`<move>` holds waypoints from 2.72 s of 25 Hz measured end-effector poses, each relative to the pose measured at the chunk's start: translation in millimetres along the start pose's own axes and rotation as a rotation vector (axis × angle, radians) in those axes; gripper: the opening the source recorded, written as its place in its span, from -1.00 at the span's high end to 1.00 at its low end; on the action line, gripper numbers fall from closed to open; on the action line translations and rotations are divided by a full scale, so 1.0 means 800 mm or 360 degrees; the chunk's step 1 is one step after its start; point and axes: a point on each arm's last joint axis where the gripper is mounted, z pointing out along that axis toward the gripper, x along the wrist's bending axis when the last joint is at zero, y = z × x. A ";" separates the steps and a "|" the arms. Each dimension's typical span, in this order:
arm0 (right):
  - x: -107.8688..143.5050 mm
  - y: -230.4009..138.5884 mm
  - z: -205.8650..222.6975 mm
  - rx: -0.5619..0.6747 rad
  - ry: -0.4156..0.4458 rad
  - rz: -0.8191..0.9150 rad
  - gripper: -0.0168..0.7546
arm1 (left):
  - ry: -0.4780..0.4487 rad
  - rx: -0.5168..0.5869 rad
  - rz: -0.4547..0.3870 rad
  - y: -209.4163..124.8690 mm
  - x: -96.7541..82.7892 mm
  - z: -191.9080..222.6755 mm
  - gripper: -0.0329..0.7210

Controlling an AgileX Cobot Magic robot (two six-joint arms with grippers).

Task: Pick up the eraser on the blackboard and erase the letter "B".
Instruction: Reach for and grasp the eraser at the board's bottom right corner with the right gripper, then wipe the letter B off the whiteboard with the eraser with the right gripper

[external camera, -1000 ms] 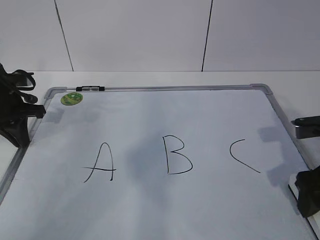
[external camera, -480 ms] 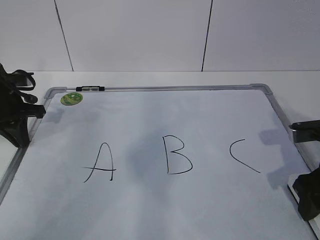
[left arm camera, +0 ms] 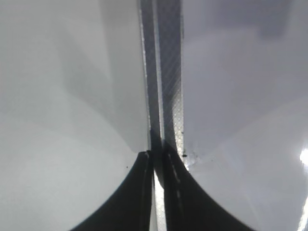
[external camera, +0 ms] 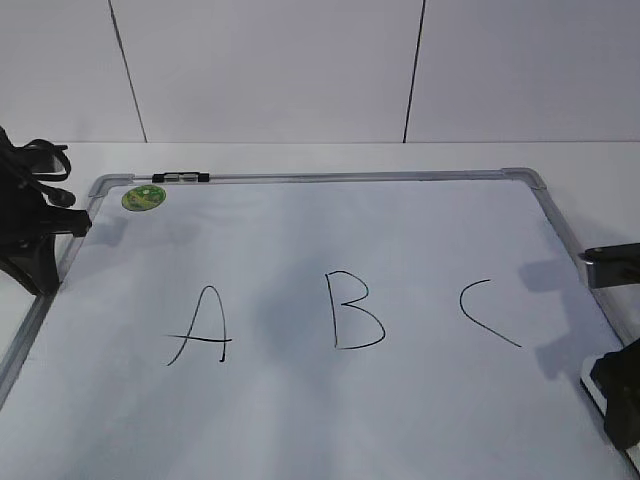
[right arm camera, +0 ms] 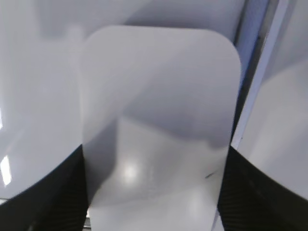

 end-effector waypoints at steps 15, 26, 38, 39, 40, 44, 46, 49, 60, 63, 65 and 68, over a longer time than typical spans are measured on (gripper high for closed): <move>0.014 0.038 -0.074 -0.0081 0.0124 0.0023 -0.43 | 0.0000 0.0006 0.0001 0.000 0.000 0.000 0.86; 0.113 0.131 -0.120 -0.0307 0.0013 -0.0277 -0.43 | 0.0000 0.0010 0.0002 0.000 0.000 -0.001 0.86; 0.155 0.203 -0.063 -0.0211 0.0044 -0.0304 -0.43 | 0.0000 0.0014 0.0002 -0.001 0.000 -0.001 0.86; 0.157 0.205 -0.058 -0.0199 0.0042 -0.0308 -0.43 | 0.0000 0.0014 0.0002 -0.001 0.000 -0.001 0.86; 0.158 0.206 -0.055 -0.0189 0.0040 -0.0308 -0.43 | 0.0000 0.0014 0.0002 -0.001 0.000 -0.001 0.86; 0.164 0.212 -0.037 -0.0140 0.0030 -0.0323 -0.43 | 0.0000 0.0014 0.0002 -0.001 0.000 -0.001 0.86; 0.169 0.212 -0.030 -0.0121 0.0026 -0.0333 -0.43 | 0.0000 0.0014 0.0002 -0.001 0.000 -0.001 0.86; 0.178 0.213 -0.021 -0.0099 0.0014 -0.0360 -0.43 | 0.0000 0.0014 0.0002 -0.001 0.000 -0.001 0.86; 0.228 0.214 -0.020 -0.0108 -0.0021 -0.0509 -0.43 | 0.0004 0.0016 0.0004 -0.001 0.000 -0.001 0.86; 0.251 0.205 -0.018 -0.0103 0.0022 -0.0558 -0.43 | 0.0004 0.0020 0.0004 -0.001 0.000 -0.001 0.86; 0.267 0.199 -0.016 -0.0096 0.0038 -0.0595 -0.43 | 0.0004 0.0020 0.0004 -0.001 0.000 -0.001 0.86; 0.284 0.192 -0.013 -0.0095 0.0034 -0.0649 -0.43 | 0.0010 0.0025 0.0008 -0.001 0.001 -0.001 0.86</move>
